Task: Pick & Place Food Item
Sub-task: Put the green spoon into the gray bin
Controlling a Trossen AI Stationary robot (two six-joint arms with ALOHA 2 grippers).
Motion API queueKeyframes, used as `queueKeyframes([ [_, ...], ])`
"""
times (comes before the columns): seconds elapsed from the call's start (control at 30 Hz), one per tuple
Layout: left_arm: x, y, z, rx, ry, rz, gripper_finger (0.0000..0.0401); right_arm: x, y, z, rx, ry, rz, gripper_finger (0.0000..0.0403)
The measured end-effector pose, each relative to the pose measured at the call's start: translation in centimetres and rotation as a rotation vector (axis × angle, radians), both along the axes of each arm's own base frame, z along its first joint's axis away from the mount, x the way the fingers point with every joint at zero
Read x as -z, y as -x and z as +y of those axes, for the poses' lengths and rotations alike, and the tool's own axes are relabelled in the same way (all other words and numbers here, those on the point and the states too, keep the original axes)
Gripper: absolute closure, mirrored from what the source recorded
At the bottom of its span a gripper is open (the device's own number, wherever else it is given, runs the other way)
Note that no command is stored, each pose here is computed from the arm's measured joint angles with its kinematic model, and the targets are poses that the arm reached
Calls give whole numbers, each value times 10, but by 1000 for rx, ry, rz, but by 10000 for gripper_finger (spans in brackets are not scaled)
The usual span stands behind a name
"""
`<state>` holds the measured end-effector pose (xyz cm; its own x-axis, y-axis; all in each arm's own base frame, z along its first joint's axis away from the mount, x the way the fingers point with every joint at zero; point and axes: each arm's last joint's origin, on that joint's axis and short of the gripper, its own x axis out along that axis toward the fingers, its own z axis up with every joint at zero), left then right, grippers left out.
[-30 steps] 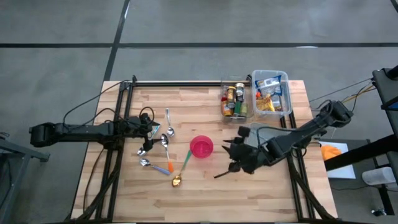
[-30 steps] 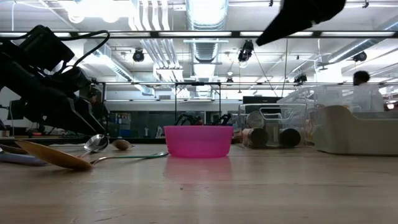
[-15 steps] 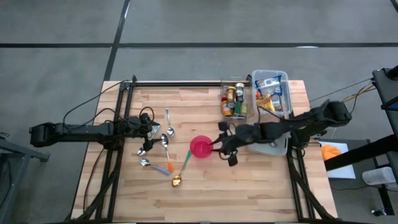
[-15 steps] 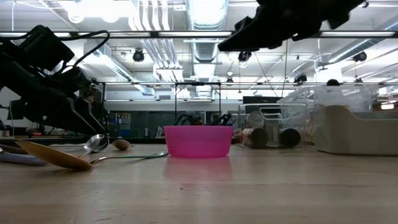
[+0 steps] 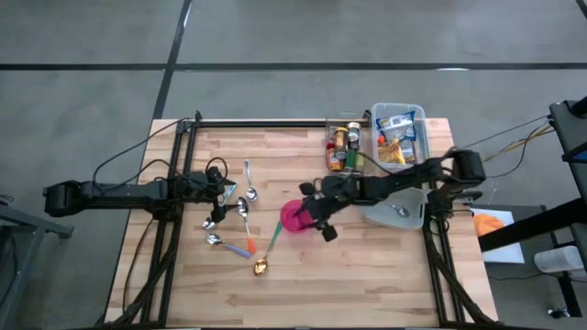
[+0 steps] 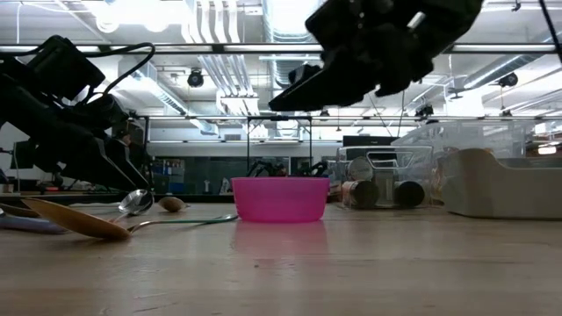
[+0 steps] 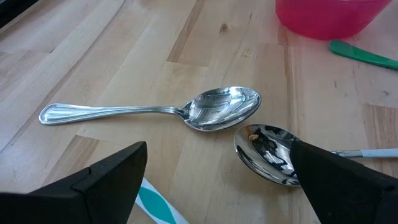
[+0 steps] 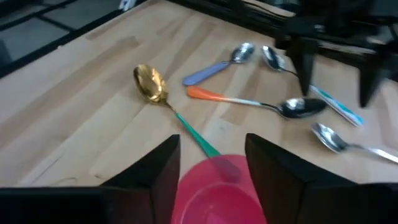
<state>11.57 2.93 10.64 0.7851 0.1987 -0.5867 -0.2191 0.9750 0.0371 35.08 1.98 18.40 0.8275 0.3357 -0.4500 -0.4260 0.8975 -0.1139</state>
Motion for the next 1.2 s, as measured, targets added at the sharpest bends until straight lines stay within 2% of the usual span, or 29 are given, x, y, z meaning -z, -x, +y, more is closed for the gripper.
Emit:
queueKeyframes([
  [0.2,0,0,0,0,0,0,5,19,-27,16,-97,84,40,206],
  [0.7,0,0,0,0,0,0,5,43,-102,55,-179,98,268,205],
  [0.87,0,0,0,0,0,0,5,50,-114,58,-193,120,308,205],
  [1.2,0,0,0,0,0,0,5,50,-120,59,-190,123,270,205],
])
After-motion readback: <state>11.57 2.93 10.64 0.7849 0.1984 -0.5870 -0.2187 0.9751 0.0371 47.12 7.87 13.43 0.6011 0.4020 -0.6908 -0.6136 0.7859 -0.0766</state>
